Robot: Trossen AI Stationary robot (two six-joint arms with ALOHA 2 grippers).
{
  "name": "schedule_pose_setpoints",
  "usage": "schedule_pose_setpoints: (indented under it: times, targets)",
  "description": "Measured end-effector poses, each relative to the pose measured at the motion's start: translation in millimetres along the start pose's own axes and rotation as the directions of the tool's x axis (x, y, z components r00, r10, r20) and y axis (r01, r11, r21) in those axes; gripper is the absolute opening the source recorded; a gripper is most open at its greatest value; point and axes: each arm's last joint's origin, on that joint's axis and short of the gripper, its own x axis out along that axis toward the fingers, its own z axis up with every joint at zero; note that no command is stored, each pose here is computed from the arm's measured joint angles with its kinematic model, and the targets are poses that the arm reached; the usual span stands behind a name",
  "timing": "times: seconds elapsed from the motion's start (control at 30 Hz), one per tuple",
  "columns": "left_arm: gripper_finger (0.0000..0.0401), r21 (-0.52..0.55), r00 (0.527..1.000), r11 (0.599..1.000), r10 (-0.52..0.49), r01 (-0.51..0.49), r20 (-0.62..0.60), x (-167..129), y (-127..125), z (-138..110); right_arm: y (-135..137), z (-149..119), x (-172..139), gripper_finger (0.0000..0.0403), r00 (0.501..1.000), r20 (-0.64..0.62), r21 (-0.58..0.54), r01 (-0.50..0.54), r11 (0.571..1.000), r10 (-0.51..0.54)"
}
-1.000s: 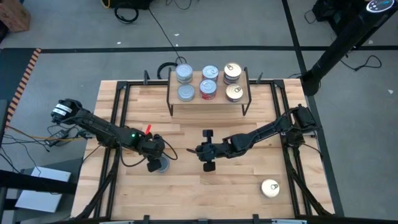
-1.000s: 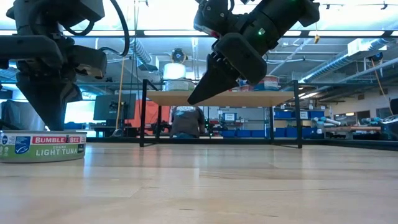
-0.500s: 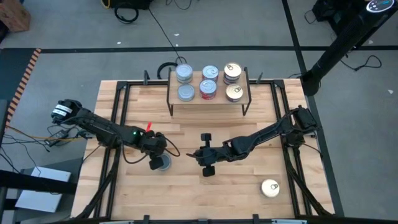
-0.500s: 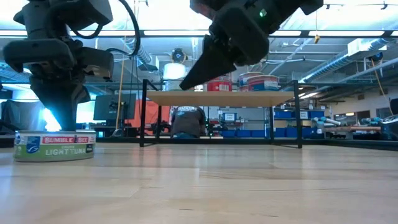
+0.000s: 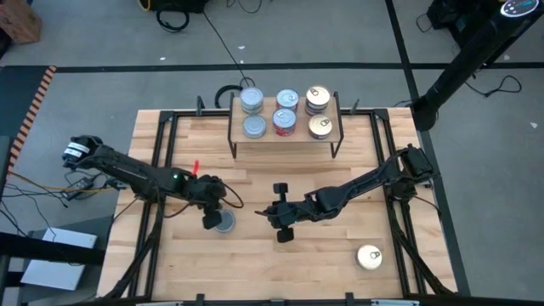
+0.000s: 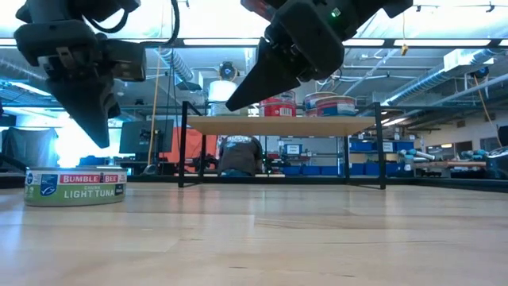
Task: Stack canned seafood by type on shelf
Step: Stack the green and white tuna can on top of the green and white tuna can on the shelf
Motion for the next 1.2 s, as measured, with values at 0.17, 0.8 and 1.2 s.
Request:
schedule_pose_setpoints:
  times: [0.17, 0.8, 1.2]
  targets:
    - [0.0043, 0.045, 0.998, 0.998, 0.047, -0.046, -0.032, -1, 0, -7, 0, 0, 0, 0.0012, 1.000, 0.000, 0.000, 0.001, 1.000, -0.001]
    - [0.0103, -0.001, 0.991, 0.999, 0.034, -0.034, -0.133, 15, 7, -3, 0, 0, 0, 0.0011, 1.000, 0.002, 0.001, 0.001, 1.000, -0.001]
    - [0.0078, -0.008, 0.983, 0.999, 0.033, -0.035, -0.181, 21, 8, -4, 0, 1, 0, 0.0011, 1.000, 0.006, 0.003, 0.001, 1.000, -0.001]
